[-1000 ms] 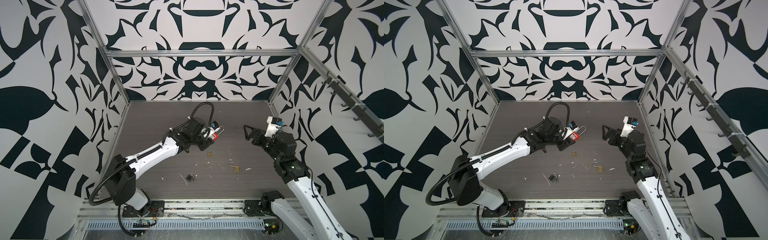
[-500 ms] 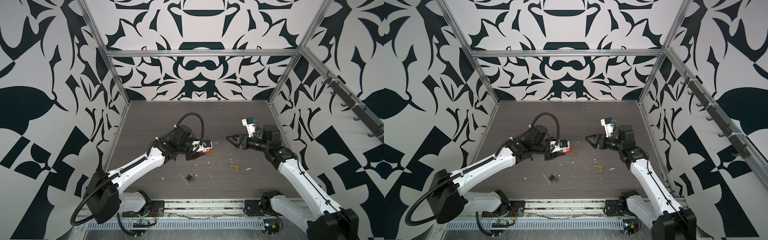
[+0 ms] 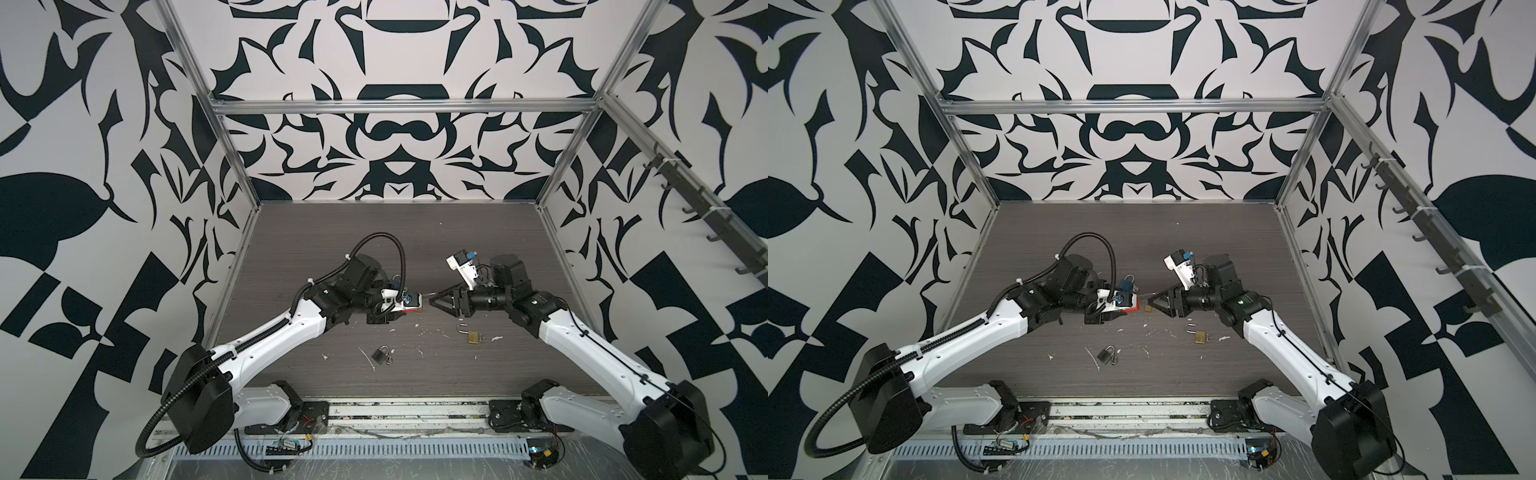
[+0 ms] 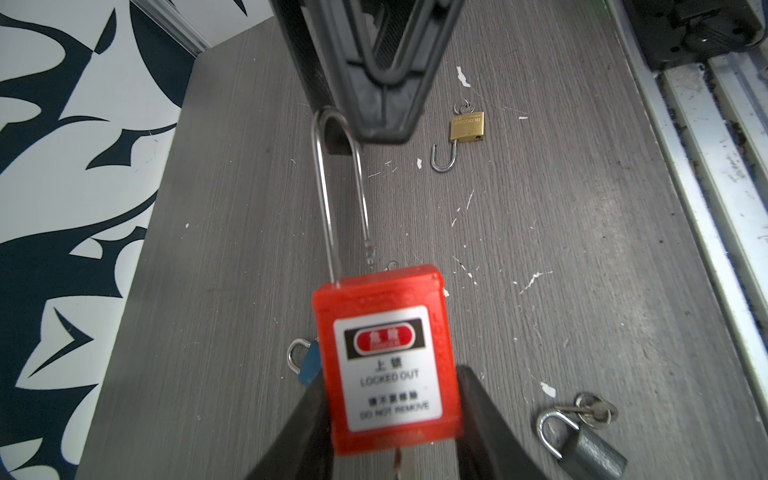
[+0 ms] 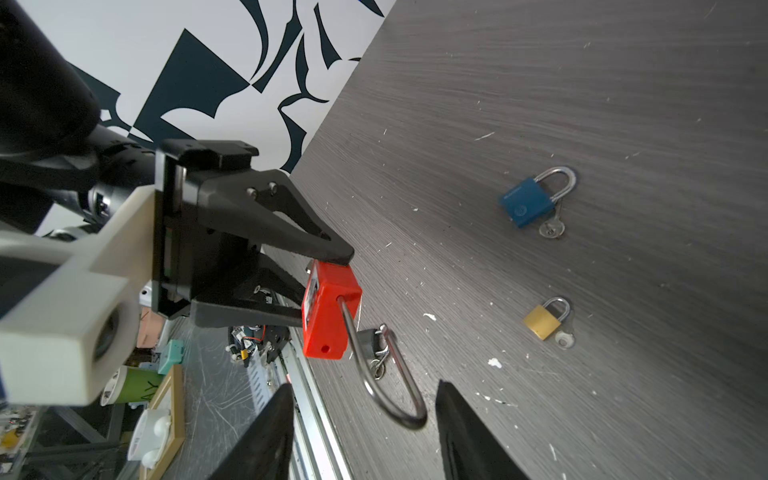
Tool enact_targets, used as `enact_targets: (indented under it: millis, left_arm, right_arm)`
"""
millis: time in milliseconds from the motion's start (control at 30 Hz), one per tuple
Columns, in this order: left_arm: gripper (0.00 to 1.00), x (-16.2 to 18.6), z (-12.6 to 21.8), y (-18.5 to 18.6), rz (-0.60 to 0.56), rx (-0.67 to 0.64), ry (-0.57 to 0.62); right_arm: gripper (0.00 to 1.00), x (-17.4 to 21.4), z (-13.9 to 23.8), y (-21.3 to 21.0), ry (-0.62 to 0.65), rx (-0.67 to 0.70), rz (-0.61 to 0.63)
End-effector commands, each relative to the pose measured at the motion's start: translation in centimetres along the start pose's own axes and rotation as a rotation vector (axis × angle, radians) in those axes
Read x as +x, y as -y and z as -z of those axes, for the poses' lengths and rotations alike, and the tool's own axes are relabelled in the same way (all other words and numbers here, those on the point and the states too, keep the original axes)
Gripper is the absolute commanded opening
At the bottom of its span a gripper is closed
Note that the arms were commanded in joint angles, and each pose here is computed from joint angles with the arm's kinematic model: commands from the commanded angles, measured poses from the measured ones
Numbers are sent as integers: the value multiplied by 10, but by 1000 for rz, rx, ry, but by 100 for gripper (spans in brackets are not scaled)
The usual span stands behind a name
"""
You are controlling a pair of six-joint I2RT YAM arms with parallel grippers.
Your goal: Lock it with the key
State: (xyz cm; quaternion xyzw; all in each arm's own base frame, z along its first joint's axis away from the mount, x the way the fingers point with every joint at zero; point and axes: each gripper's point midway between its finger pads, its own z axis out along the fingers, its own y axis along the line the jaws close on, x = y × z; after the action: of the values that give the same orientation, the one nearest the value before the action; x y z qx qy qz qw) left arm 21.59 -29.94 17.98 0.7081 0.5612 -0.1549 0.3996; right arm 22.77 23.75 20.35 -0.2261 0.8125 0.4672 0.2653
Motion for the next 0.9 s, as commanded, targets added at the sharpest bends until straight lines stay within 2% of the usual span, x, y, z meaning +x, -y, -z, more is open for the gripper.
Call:
enact_targets:
  millis: [0, 200, 300, 500, 633, 867]
  left_arm:
    - [23, -12, 4, -2, -34, 9, 41]
    - [23, -15, 4, -2, -28, 11, 54]
    - [23, -8, -5, -1, -10, 30, 36]
    - [20, -1, -12, -14, 18, -31, -5]
    - [19, -3, -14, -24, 24, -80, 5]
    - [17, -8, -16, -40, -20, -221, 29]
  right_arm:
    - [44, -18, 4, -11, 38, -4, 72]
    - [22, -19, 3, -13, 39, -3, 75]
    - [16, -18, 2, -13, 34, -5, 70]
    - [5, -22, 0, -18, 37, -13, 59]
    - [0, -26, -2, -22, 35, -24, 43]
    - [0, -31, -5, -20, 17, -17, -24]
